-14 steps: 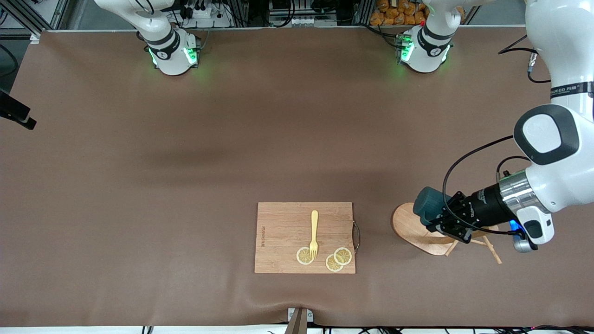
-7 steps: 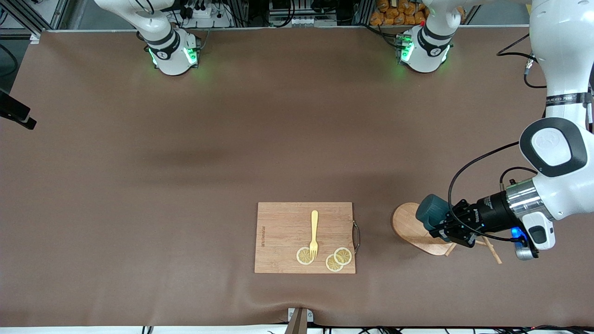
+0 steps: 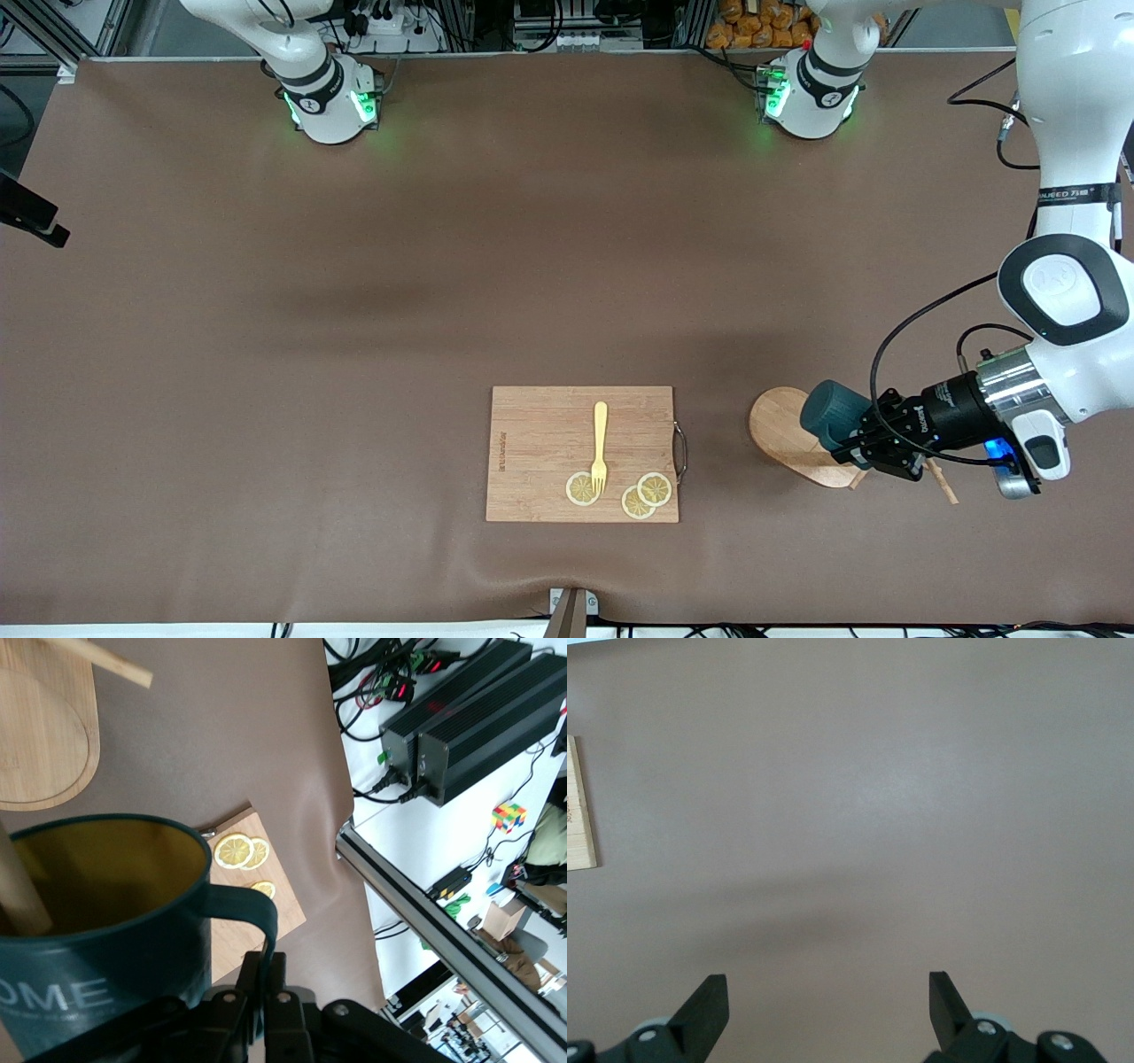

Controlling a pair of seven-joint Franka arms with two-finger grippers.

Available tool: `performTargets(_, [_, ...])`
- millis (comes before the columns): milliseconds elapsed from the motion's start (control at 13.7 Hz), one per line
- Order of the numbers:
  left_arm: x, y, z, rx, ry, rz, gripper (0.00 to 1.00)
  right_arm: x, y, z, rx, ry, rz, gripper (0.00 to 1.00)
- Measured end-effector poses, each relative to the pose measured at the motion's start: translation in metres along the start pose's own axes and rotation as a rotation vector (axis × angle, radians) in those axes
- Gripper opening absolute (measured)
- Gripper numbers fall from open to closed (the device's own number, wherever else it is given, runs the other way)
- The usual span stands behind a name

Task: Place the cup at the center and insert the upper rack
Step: 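Hang the mug onto a mug tree peg and open the left gripper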

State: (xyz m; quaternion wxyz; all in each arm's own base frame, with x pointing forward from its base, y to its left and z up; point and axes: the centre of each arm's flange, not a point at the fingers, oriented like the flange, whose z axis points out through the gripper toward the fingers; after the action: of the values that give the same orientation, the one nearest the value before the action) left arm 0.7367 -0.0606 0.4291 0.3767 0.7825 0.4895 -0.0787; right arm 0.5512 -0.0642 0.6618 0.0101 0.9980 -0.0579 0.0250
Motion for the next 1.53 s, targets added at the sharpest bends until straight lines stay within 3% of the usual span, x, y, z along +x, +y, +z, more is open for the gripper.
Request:
performTargets(584, [0.027, -0.002, -0.027, -0.129, -0.026, -0.052, 0.05, 0.000, -0.002, 0.000, 0.001, 0.000, -0.003, 1.00])
performTargets(948, [0.039, -0.008, -0.042, -0.153, -0.019, -0.015, 0.05, 0.000, -0.001, 0.000, 0.001, 0.000, -0.002, 1.00])
performTargets(1240, [0.039, -0.015, -0.048, -0.226, -0.068, 0.022, 0.05, 0.000, 0.000, 0.000, 0.001, 0.000, 0.000, 1.00])
performTargets(1532, [0.034, -0.018, -0.050, -0.265, -0.063, 0.041, 0.05, 0.000, 0.001, 0.000, 0.000, 0.000, 0.002, 1.00])
